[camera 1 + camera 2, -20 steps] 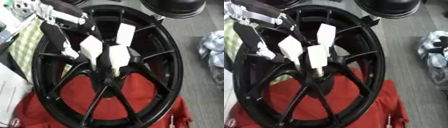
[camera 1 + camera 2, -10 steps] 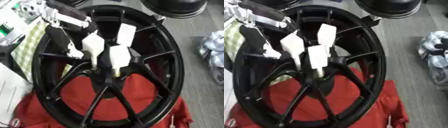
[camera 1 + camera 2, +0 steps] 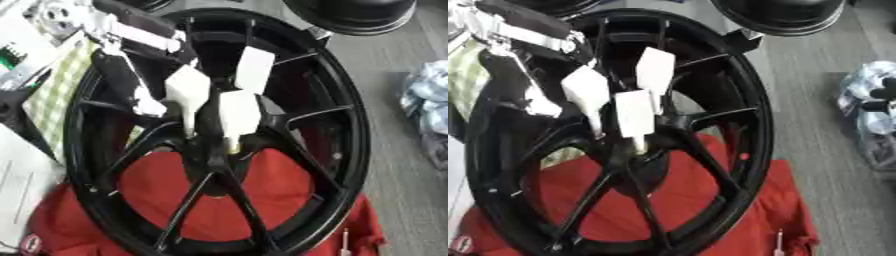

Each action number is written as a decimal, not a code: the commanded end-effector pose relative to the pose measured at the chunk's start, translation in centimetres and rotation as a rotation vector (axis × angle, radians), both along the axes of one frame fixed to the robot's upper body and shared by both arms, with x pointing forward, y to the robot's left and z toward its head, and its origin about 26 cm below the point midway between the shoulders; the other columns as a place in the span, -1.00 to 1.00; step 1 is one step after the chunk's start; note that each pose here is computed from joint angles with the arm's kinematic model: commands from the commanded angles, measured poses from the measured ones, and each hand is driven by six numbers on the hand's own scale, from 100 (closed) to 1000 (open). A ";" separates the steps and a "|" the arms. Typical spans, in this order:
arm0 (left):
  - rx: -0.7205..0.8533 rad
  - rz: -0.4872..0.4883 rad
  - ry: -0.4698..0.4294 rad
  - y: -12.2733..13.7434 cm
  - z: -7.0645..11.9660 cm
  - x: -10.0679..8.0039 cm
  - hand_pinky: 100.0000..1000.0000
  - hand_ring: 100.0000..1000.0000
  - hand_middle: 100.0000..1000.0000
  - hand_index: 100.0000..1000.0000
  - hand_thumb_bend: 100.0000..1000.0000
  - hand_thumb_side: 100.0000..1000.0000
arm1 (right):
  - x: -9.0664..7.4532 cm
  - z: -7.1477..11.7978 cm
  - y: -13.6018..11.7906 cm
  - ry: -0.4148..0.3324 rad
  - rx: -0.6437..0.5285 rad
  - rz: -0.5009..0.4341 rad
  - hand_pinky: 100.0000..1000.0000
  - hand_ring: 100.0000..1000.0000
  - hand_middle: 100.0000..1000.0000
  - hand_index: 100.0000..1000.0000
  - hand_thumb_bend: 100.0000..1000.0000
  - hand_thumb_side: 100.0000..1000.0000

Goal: Pull the pin out of the wheel hub.

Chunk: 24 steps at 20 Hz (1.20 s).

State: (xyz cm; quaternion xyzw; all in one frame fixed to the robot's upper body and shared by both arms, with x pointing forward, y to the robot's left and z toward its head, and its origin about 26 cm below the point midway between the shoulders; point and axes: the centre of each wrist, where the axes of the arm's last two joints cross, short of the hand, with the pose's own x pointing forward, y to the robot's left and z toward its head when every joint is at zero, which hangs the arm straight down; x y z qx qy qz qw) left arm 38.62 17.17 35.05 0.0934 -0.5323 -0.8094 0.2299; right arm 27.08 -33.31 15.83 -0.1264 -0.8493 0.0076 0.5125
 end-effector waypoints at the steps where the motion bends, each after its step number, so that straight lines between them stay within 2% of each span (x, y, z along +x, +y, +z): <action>1: -0.055 0.001 -0.034 0.3 2.4 -0.7 0.08 -0.08 -0.42 -0.11 -1.00 -0.79 | -0.3 0.7 -0.2 -0.023 -0.019 -0.010 0.87 0.24 0.21 0.46 -1.00 -0.04; 4: -0.081 0.021 -0.023 0.6 2.9 -0.8 0.01 -0.15 -0.53 -0.27 -1.00 -0.76 | -0.3 0.8 -0.2 -0.025 -0.018 -0.012 0.87 0.24 0.21 0.46 -1.00 -0.04; 9: -0.108 0.044 -0.021 1.2 3.6 -1.1 -0.02 -0.18 -0.56 -0.30 -1.00 -0.76 | -0.3 0.8 -0.3 -0.029 -0.017 -0.017 0.87 0.24 0.22 0.46 -1.00 -0.04; 16: -0.277 0.091 -0.077 5.0 7.9 -2.5 -0.04 -0.19 -0.60 -0.32 -1.00 -0.75 | -0.4 0.7 -0.5 -0.025 -0.021 -0.024 0.86 0.24 0.22 0.46 -1.00 -0.04; 20: -0.397 0.248 -0.140 11.0 9.0 -2.9 -0.04 -0.18 -0.59 -0.30 -1.00 -0.74 | -0.6 0.7 -0.9 -0.033 -0.029 -0.040 0.86 0.24 0.22 0.46 -1.00 -0.05; 24: -0.530 0.482 -0.210 19.0 8.4 -4.1 -0.02 -0.18 -0.58 -0.28 -1.00 -0.72 | -0.8 0.7 -1.5 -0.049 -0.034 -0.068 0.86 0.24 0.22 0.46 -1.00 -0.06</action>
